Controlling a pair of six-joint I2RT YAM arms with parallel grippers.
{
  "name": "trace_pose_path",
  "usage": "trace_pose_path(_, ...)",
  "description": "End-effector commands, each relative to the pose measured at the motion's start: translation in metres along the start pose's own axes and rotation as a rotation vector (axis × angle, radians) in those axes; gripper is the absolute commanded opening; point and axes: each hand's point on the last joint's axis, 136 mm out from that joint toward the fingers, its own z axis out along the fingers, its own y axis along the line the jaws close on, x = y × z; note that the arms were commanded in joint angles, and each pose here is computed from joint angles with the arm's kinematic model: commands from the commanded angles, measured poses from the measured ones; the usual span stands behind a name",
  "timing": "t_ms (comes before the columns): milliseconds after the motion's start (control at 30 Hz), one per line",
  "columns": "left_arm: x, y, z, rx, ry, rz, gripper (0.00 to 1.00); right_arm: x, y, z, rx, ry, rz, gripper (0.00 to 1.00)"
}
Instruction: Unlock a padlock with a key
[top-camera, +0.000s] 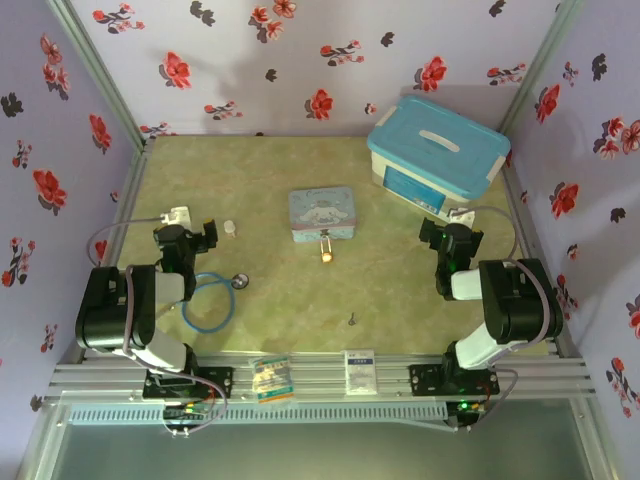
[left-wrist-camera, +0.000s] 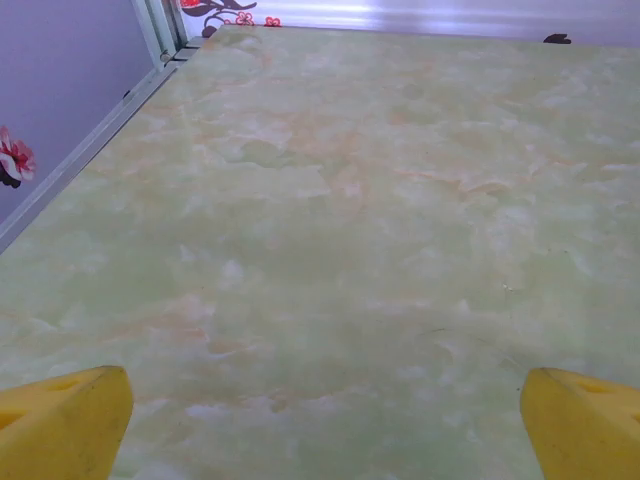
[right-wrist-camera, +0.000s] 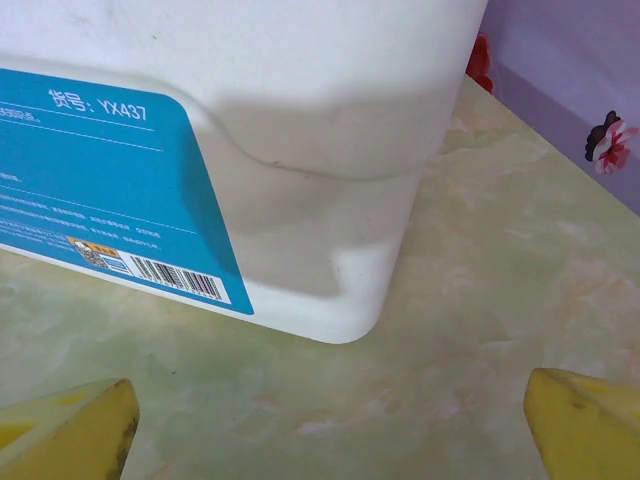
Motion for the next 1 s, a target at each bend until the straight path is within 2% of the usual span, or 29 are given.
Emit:
trace_pose_path(0, -0.010, -0.004, 0.003, 0.013, -0.026, 0.026, 1.00, -0.012, 0.001, 0.002, -0.003, -0.030, -0.005, 0.99)
trace_pose_path(233, -0.010, -0.004, 0.003, 0.013, -0.027, 0.026, 1.00, -0.011, 0.001, 0.002, -0.003, -0.029, -0.005, 0.99)
trace_pose_path(367, -0.010, -0.004, 0.003, 0.013, -0.026, 0.026, 1.00, -0.012, -0.012, 0.002, 0.046, -0.034, 0.037, 0.99)
trace_pose_path(833, -0.010, -0.004, 0.003, 0.013, -0.026, 0.026, 1.00, -0.012, -0.011, 0.002, 0.038, -0.037, 0.035, 0.99)
trace_pose_path(967, -0.021, 0.007, -0.005, -0.044, -0.049, 0.001, 1.00, -0.016, -0.007, 0.000, 0.015, -0.043, 0.027, 0.99)
